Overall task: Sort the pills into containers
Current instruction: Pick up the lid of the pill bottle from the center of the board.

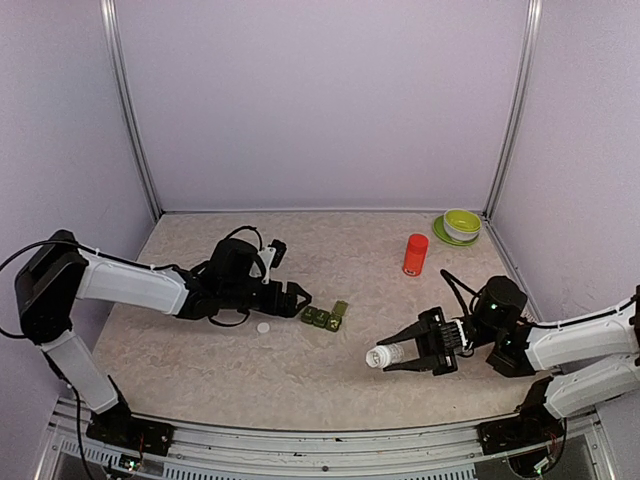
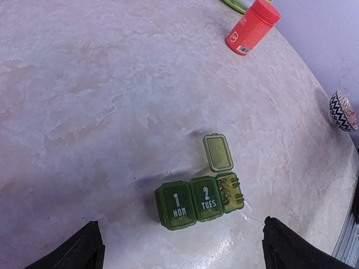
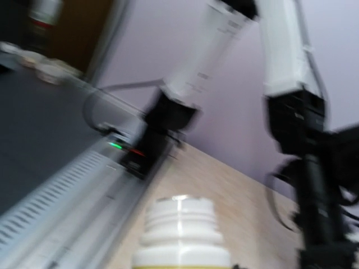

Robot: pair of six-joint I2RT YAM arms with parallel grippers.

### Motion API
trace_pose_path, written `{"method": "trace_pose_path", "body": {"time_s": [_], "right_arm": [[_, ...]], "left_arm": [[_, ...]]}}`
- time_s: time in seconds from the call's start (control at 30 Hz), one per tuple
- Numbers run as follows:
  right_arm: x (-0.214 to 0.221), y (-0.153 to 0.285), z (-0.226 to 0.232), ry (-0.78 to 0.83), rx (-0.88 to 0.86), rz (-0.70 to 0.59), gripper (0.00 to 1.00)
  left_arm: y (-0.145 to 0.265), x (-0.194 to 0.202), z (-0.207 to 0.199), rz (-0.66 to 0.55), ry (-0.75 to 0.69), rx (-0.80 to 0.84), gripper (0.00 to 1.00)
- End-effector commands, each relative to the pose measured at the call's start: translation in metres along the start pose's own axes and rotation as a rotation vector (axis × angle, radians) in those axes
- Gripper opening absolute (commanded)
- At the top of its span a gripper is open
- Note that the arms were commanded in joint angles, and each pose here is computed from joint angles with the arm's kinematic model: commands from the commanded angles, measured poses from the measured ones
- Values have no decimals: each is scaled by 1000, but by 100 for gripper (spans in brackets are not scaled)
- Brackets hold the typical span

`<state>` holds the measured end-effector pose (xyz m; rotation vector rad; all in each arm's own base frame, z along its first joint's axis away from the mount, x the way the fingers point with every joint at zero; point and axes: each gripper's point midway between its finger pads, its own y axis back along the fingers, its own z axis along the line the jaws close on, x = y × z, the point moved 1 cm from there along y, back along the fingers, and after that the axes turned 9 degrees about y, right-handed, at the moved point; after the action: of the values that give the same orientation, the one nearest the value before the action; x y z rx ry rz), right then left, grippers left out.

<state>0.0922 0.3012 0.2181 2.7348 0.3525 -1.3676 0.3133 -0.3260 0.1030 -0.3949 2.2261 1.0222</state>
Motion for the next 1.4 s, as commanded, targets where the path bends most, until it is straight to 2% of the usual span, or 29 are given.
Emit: {"method": "trace_pose_path", "body": {"time_s": [0.0, 0.27, 0.5, 0.57, 0.6, 0.67, 0.87, 0.93, 1.23, 1.37], "right_arm": [[-27, -4, 12, -31, -215, -151, 18], [-29, -10, 16, -267, -531, -252, 19], [-29, -6, 20, -301, -614, -285, 19], [-30, -4, 17, -326, -644, -325, 20], [-32, -3, 13, -289, -631, -381, 20], [-36, -4, 0, -286, -553, -443, 20], [-7, -19, -8, -307, -441, -302, 22], [5, -26, -14, -404, -459, -261, 21], [13, -31, -18, -381, -467, -255, 20], [18, -35, -20, -437, -495, -226, 22]], "left_arm": [[17, 2, 4, -6, 22, -16, 96], [29, 11, 13, -7, 29, -48, 96], [30, 21, 25, 13, 36, -92, 97], [31, 22, 27, 15, 35, -101, 97], [31, 23, 28, 17, 36, -103, 98], [33, 25, 30, 20, 38, -107, 98], [36, 30, 38, 31, 50, -126, 98], [38, 29, 41, 29, 49, -134, 98], [47, 25, 48, 13, 53, -155, 98], [47, 26, 52, 17, 49, -175, 98]]}}
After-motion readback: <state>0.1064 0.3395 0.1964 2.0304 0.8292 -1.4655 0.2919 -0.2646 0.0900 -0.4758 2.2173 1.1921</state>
